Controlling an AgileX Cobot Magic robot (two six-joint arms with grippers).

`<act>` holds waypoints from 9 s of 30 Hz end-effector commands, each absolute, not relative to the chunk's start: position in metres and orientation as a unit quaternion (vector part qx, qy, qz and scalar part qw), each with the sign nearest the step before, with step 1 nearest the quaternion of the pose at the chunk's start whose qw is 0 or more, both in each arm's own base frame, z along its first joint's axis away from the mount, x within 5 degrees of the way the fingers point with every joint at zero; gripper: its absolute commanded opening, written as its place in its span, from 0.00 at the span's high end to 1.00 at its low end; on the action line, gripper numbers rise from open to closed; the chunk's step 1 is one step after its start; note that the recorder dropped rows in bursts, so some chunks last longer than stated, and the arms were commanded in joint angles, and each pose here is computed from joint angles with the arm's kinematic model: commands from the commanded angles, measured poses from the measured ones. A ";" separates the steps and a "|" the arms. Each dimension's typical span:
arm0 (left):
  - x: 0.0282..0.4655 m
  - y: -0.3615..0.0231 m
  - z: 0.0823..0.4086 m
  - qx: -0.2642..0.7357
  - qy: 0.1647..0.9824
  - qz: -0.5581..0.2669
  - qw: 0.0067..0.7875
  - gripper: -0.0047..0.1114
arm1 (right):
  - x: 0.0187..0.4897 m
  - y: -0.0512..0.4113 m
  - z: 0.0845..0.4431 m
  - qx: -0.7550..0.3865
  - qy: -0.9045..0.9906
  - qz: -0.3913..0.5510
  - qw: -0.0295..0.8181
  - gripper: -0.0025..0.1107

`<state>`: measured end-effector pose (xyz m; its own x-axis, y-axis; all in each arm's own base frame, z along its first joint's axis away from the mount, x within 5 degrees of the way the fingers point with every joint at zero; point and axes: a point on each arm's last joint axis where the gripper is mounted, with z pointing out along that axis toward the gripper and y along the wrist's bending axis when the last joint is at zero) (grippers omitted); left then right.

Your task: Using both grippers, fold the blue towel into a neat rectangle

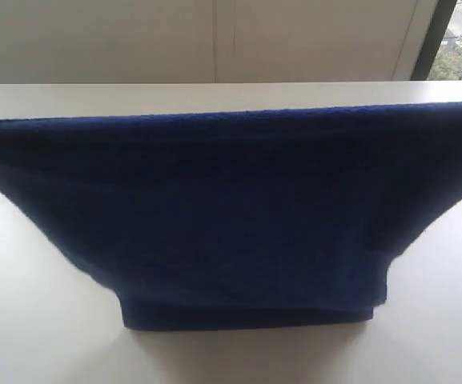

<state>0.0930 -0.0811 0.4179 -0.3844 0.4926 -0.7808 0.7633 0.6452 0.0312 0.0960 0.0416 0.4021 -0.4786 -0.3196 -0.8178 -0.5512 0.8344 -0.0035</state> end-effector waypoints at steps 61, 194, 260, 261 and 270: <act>0.387 -0.160 0.155 0.282 0.863 -0.031 0.418 0.96 | 0.409 0.008 0.141 -0.143 0.913 -0.049 0.379 0.98; 0.340 -0.201 0.149 0.262 0.924 -0.092 0.264 0.40 | 0.368 0.079 0.151 -0.040 0.991 0.098 0.084 0.59; 0.327 -0.237 0.163 0.252 0.903 -0.137 0.319 0.50 | 0.351 0.060 0.153 -0.013 0.996 0.013 0.082 0.84; 0.326 -0.239 0.158 0.254 0.904 -0.136 0.315 0.55 | 0.351 0.060 0.153 -0.013 0.996 0.013 0.082 0.79; 0.326 -0.240 0.149 0.259 0.907 -0.132 0.305 0.96 | 0.348 0.059 0.182 -0.013 0.992 0.019 0.124 0.68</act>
<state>0.3278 -0.2390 0.1494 -0.6736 0.3944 -0.6250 0.5536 0.8295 -0.0732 0.3502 0.0600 0.1641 -0.9809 -0.0282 -0.1923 -0.0340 0.9991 0.0268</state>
